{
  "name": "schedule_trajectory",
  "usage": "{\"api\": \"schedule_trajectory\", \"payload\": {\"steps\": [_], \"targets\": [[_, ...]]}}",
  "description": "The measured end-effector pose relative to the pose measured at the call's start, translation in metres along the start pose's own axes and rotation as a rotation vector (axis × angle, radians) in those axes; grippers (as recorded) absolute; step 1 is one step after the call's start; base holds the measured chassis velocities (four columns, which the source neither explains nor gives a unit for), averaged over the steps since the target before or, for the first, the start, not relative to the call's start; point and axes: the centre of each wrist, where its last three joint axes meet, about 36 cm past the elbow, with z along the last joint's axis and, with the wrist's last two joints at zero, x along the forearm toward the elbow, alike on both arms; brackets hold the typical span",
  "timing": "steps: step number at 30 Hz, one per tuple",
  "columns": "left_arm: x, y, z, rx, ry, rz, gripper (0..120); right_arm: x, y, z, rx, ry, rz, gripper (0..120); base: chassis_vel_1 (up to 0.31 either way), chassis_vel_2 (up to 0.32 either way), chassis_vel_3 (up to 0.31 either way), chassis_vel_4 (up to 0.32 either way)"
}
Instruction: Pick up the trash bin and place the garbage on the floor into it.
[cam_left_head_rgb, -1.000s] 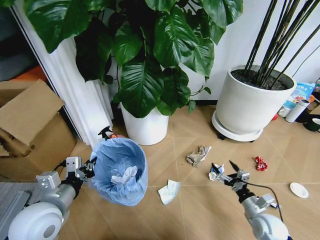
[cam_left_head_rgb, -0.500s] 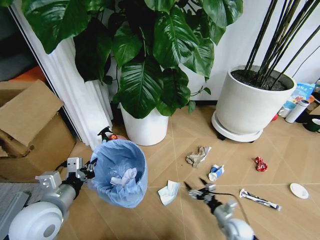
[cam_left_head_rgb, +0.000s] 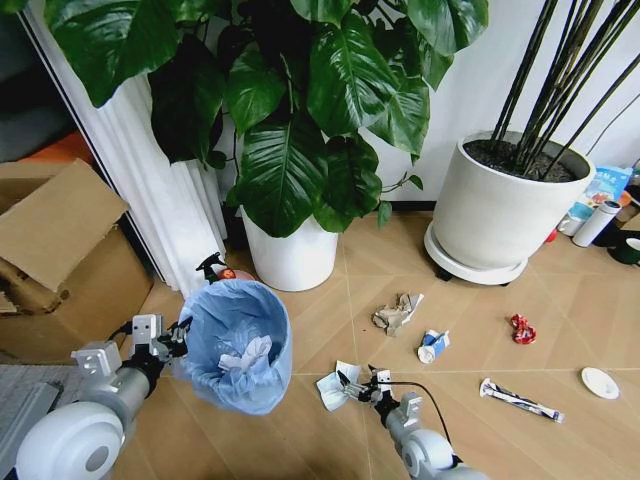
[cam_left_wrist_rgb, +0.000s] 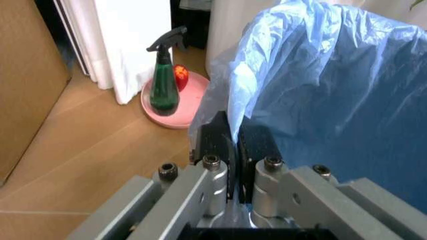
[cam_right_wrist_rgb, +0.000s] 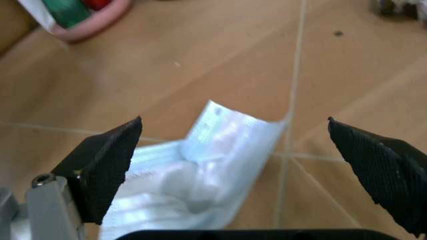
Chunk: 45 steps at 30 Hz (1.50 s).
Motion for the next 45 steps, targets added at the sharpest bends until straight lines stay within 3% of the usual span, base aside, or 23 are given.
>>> {"api": "schedule_trajectory", "payload": {"steps": [14,18,21,23,31,37,41,45], "targets": [[-0.001,0.002,-0.004,-0.001,-0.005,-0.003,0,-0.008,0.003,0.006,-0.001,0.045,0.015,100,0.0,0.0,0.0,0.0],[0.0,0.002,-0.006,0.0,-0.009,-0.003,0,-0.018,0.006,0.005,-0.011,0.056,0.01,94,0.0,0.0,0.0,0.0],[0.0,0.003,-0.006,0.001,-0.009,-0.004,0,-0.021,0.006,0.004,-0.011,0.063,0.013,80,0.0,0.0,0.0,0.0],[0.0,0.003,-0.006,0.001,-0.009,-0.004,0,-0.022,0.006,0.004,-0.012,0.064,0.014,79,0.0,0.0,0.0,0.0],[-0.002,0.004,-0.008,0.003,-0.012,-0.005,0,-0.017,0.001,0.006,-0.011,0.093,0.025,43,0.0,0.0,0.0,0.0],[-0.002,0.005,-0.007,0.004,-0.01,-0.007,0,-0.017,0.0,0.008,-0.015,0.105,0.027,26,0.0,0.0,0.0,0.0],[-0.003,0.005,-0.007,0.005,-0.009,-0.008,0,-0.02,0.0,0.008,-0.019,0.109,0.027,6,0.0,0.0,0.0,0.0],[-0.003,0.005,-0.007,0.005,-0.009,-0.009,0,-0.021,0.0,0.008,-0.022,0.111,0.028,0,0.0,0.0,0.0,0.0]]}}
